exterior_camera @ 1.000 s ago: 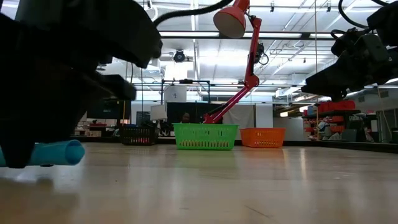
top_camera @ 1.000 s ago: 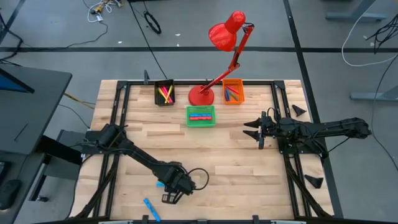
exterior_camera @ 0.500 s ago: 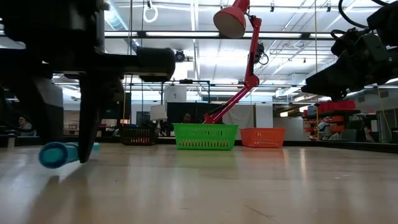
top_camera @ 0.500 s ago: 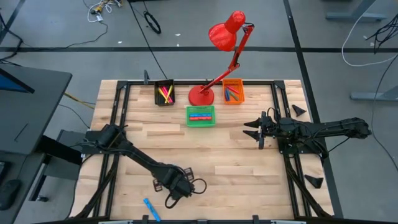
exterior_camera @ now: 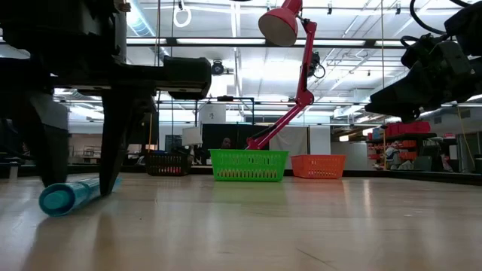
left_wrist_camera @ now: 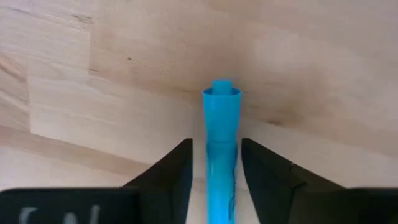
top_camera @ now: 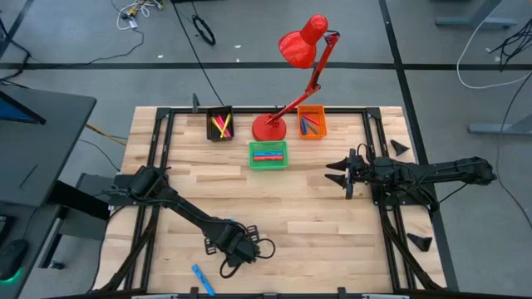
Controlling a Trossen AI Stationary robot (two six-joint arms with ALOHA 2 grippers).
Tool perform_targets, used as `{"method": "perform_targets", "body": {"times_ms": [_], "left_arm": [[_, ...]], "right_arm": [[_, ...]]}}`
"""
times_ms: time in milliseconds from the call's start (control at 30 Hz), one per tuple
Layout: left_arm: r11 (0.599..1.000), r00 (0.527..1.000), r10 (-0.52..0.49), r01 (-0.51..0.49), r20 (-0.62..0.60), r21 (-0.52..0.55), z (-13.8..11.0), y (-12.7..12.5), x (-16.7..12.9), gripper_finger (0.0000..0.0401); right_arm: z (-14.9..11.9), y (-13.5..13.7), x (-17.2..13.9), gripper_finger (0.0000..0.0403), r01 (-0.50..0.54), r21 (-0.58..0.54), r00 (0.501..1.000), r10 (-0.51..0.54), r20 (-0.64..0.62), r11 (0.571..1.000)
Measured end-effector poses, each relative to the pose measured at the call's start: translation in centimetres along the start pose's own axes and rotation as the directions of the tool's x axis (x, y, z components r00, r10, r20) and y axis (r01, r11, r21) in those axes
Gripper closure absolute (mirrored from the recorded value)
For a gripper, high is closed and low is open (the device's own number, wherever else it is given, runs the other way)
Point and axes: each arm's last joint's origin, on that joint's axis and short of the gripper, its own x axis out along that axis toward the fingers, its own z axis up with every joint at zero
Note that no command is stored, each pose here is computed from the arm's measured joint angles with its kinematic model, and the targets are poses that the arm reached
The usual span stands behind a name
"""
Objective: Pick & Place Markers
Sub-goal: Put the big blue highlighter into the green basket
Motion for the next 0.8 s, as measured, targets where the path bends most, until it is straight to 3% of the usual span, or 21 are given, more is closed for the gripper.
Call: {"method": "perform_targets", "body": {"times_ms": [133,300,433,500,567,633,733,800], "left_arm": [[0.998,1.000,-0.025,0.025,0.016,-0.061,0.0,-0.1,0.0,0.0215],[0.964,0.998,-0.060,0.055,-0.010,-0.261,-0.4,-0.5,-0.6,0.0157],[0.888,0.997,-0.075,0.079,0.027,-0.454,-0.6,-0.7,-1.8,0.0135],[0.821,0.997,-0.069,0.083,0.046,-0.564,-0.7,-0.6,-2.5,0.0132],[0.706,0.997,-0.056,0.081,0.059,-0.704,-0.9,-0.5,-3.1,0.0131],[0.550,0.997,-0.046,0.083,0.069,-0.831,-1.2,-0.3,-3.6,0.0133],[0.266,0.996,-0.038,0.092,0.085,-0.959,-1.7,0.1,-4.0,0.0137],[0.027,0.993,-0.049,0.110,0.109,-0.994,-2.1,0.5,-4.3,0.0140]], "right_arm": [[0.0,0.0,0.0,0.0218,0.000,0.000,1.000,0.000,0.000,1.000],[0.0,0.0,0.0,0.0218,0.000,0.000,1.000,0.000,0.000,1.000],[0.0,0.0,0.0,0.0218,0.001,0.000,1.000,-0.001,0.000,1.000],[0.0,0.0,0.0,0.0218,0.000,0.000,1.000,0.000,0.000,1.000],[0.0,0.0,0.0,0.0218,0.000,0.000,1.000,0.000,0.000,1.000],[0.0,0.0,0.0,0.0218,0.000,0.000,1.000,0.000,0.000,1.000],[0.0,0.0,0.0,0.0218,0.000,0.000,1.000,0.000,0.000,1.000],[0.0,0.0,0.0,0.0218,0.001,0.000,1.000,-0.001,0.001,1.000]]}}
